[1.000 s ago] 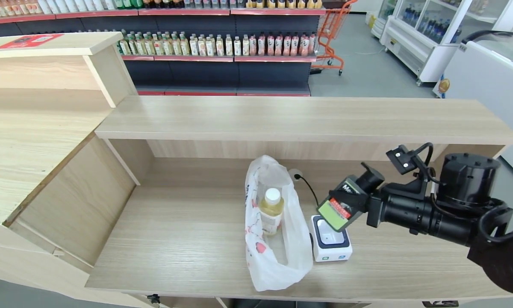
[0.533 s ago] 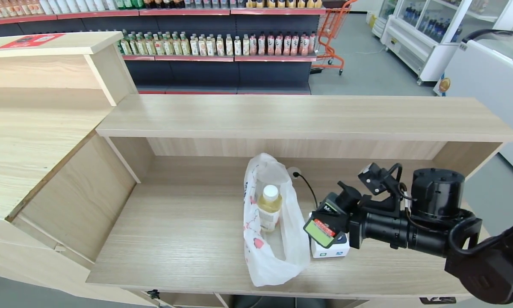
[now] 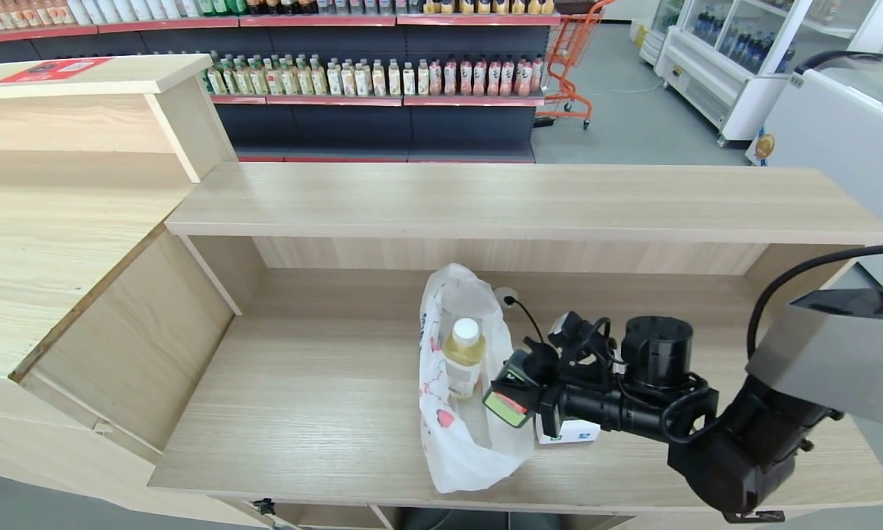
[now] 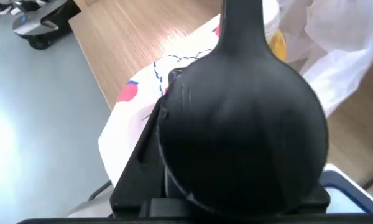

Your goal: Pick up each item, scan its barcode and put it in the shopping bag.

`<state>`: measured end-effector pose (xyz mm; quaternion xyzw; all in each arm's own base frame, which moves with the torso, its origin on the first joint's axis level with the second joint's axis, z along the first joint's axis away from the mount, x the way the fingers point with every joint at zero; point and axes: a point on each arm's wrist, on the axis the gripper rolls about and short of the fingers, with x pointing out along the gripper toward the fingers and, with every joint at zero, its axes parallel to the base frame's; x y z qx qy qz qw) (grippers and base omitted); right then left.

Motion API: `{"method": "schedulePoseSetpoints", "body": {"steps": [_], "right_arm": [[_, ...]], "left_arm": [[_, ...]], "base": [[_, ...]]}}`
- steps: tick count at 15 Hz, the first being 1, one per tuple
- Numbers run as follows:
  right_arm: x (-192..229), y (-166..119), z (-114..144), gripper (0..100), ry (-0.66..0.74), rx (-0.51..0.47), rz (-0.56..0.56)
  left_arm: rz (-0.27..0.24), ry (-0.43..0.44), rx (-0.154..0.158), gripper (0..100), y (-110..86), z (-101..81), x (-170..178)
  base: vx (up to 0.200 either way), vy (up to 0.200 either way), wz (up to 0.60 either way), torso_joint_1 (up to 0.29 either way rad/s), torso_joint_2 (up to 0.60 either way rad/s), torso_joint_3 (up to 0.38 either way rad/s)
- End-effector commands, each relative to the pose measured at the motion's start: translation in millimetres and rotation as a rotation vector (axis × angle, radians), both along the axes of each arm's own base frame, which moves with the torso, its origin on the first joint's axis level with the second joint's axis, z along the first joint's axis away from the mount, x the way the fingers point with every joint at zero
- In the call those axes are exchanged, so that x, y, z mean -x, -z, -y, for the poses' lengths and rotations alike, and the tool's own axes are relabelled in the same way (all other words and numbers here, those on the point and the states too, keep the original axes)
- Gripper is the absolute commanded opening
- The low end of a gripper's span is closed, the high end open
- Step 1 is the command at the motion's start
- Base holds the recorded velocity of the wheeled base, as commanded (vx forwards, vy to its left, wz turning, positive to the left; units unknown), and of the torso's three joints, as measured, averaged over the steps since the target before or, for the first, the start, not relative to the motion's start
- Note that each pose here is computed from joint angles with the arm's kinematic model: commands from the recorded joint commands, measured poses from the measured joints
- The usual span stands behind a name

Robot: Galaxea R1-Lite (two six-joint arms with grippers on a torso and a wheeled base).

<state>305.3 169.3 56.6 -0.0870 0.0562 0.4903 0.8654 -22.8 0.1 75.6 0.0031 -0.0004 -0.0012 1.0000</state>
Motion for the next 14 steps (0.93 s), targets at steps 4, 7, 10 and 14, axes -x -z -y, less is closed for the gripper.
{"method": "schedulePoseSetpoints", "body": {"steps": [4,7,10,14], "right_arm": [[-23.8,46.7,-50.5,0,-0.101,0.049,0.070],[-26.6,60.8,-53.7,0,-0.122,0.099,0.112],[-30.8,72.9,-54.1,0,-0.136,0.153,0.181],[-33.4,78.0,-54.3,100,-0.136,0.165,0.195]], "left_arm": [[0.001,0.001,0.000,100,0.0,0.0,0.0],[0.001,-0.001,0.000,100,0.0,0.0,0.0],[0.001,-0.001,0.000,100,0.0,0.0,0.0],[0.001,0.001,0.000,100,0.0,0.0,0.0]], "base": [[0.000,0.000,0.00,0.000,0.00,0.000],[0.000,0.000,0.00,0.000,0.00,0.000],[0.000,0.000,0.00,0.000,0.00,0.000],[0.000,0.000,0.00,0.000,0.00,0.000]]}}
